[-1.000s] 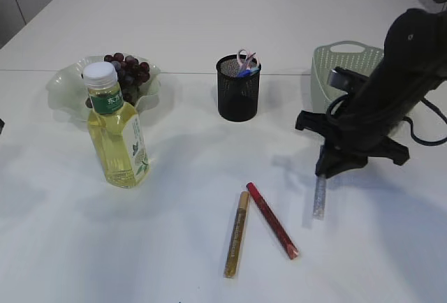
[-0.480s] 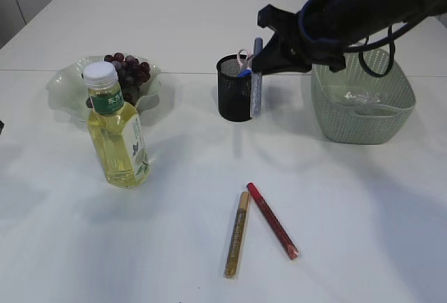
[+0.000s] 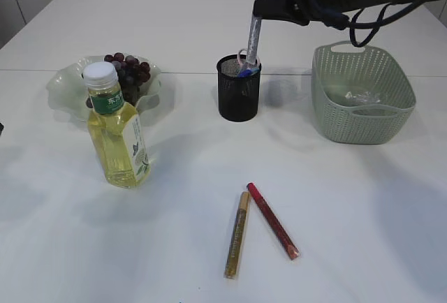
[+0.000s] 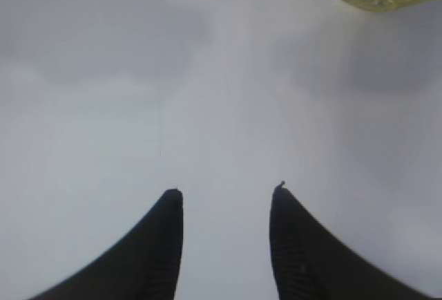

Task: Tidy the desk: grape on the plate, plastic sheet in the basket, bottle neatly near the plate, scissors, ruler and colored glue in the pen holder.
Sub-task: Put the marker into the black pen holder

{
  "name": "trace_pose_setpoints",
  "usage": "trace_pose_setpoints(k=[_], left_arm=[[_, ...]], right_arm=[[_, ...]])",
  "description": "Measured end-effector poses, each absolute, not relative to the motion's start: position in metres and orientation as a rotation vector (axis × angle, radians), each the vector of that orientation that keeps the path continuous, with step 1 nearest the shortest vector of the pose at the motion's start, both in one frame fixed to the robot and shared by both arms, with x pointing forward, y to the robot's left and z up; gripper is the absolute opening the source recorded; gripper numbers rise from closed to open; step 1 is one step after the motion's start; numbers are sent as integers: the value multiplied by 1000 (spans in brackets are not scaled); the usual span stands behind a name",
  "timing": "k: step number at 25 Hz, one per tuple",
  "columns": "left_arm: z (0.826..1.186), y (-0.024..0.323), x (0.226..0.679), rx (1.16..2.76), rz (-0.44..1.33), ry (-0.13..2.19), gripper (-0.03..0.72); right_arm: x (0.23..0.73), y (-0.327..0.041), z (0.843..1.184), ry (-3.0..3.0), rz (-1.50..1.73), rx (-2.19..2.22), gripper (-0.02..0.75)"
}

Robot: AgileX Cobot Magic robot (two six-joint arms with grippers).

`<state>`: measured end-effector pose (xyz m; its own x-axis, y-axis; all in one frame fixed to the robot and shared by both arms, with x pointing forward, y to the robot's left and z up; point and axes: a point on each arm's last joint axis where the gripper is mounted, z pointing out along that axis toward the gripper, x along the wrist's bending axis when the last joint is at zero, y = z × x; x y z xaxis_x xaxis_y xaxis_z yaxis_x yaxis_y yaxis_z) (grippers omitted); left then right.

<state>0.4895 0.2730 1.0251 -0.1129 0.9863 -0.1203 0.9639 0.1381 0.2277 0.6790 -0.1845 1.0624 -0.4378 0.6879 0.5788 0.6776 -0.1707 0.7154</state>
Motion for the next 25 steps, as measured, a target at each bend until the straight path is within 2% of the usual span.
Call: trace_pose_setpoints(k=[14, 25], left_arm=[[1025, 272, 489, 1910, 121, 2178, 308], [1025, 273, 489, 1913, 131, 2176, 308]], right_arm=[[739, -180, 1025, 1942, 1839, 1230, 90], [757, -178, 998, 1915, 1796, 997, 90]])
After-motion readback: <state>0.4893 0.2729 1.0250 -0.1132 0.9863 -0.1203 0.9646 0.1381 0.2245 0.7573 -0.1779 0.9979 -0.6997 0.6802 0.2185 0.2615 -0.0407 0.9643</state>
